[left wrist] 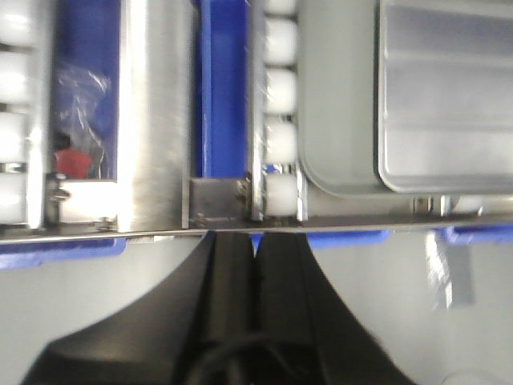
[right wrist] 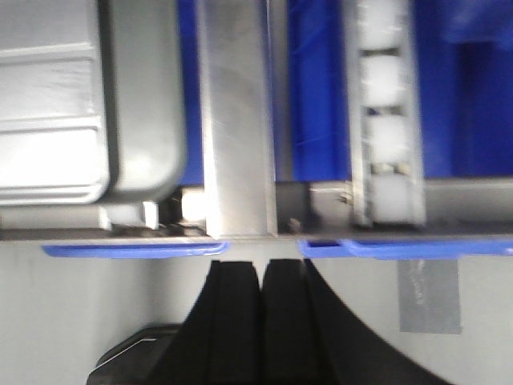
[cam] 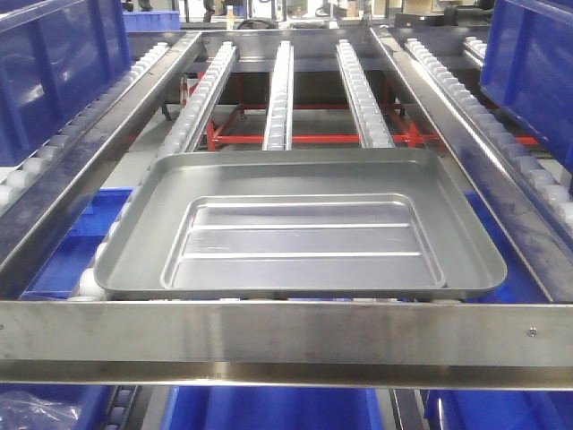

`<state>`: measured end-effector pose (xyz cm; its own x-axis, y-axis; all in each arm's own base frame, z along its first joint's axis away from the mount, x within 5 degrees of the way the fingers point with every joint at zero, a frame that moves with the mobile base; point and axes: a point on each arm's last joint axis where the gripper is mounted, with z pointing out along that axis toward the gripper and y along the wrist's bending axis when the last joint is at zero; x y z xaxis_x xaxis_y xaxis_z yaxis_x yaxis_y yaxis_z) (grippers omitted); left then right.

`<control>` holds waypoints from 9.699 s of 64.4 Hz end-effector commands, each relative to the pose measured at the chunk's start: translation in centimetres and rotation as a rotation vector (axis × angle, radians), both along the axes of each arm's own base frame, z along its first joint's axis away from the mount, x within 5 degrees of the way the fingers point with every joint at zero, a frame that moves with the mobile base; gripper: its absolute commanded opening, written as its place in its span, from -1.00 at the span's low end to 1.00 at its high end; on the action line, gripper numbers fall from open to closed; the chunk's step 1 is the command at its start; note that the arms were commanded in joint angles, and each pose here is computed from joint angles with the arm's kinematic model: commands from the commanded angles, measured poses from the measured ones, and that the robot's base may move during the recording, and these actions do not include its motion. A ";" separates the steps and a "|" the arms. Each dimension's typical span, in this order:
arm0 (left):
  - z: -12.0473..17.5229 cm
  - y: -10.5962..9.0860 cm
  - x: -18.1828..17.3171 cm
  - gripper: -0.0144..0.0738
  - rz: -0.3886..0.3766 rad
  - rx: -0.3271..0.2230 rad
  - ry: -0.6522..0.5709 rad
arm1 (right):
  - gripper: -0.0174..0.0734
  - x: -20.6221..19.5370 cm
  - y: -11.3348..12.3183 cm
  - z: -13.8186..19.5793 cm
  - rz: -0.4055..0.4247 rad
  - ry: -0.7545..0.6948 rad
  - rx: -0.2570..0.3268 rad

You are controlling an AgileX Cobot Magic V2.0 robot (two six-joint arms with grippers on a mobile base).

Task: Grab silver tray and place in blue box

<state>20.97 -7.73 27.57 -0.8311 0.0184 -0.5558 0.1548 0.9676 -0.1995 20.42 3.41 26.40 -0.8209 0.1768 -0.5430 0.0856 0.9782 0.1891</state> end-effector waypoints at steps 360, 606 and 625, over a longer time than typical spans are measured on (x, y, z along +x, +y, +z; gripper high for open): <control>1.2 -10.1 5.4 -0.91 0.076 0.013 0.110 | -0.50 7.4 11.0 1.1 0.052 0.072 0.087; -1.1 -9.3 0.7 -0.91 0.068 -0.013 0.128 | -0.49 3.0 11.1 0.2 0.101 0.080 0.034; -1.1 -9.3 0.7 -0.91 0.068 -0.013 0.128 | -0.49 3.0 11.1 0.2 0.101 0.080 0.034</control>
